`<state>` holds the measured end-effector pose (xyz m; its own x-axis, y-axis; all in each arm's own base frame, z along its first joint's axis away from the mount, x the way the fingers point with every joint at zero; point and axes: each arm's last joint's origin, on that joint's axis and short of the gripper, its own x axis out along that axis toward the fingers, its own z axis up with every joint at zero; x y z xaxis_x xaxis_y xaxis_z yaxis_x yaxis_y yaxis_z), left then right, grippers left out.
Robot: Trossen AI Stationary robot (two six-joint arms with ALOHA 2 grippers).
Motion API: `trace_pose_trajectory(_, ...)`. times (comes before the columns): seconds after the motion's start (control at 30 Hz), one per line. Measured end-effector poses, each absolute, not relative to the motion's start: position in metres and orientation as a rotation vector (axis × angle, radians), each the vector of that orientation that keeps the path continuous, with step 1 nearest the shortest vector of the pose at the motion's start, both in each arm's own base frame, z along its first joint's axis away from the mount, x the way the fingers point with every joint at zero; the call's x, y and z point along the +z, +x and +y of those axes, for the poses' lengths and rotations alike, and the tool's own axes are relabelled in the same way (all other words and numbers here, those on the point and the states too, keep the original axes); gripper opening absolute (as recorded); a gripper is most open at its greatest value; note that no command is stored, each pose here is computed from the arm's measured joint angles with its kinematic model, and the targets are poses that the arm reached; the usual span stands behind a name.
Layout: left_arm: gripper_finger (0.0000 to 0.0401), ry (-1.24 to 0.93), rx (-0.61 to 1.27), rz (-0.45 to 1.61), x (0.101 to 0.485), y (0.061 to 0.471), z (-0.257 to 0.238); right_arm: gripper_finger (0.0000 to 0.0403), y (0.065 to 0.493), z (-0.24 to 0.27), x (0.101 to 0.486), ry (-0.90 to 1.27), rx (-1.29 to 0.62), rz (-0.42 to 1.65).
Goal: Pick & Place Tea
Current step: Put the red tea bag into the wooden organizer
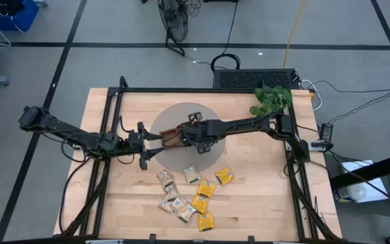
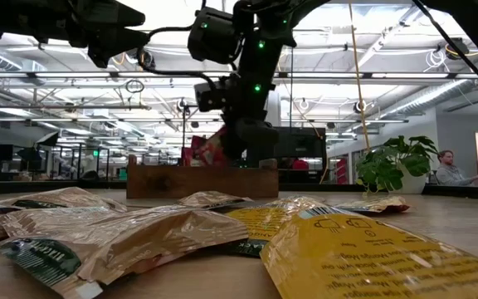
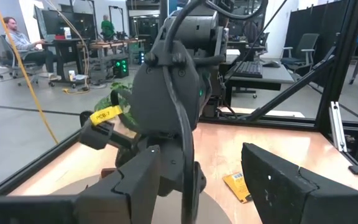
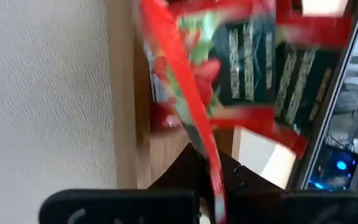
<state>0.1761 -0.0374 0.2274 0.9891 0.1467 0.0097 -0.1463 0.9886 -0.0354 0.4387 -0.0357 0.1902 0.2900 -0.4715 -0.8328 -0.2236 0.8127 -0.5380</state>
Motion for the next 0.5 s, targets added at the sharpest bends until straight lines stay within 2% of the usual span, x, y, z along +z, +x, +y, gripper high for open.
trace_pose_trajectory(0.5, 0.0225, -0.035, 0.147, -0.013, 0.2274, 0.1761, -0.0374, 0.0000, 0.4373, -0.0281, 0.1960, -0.628, -0.181, 1.275)
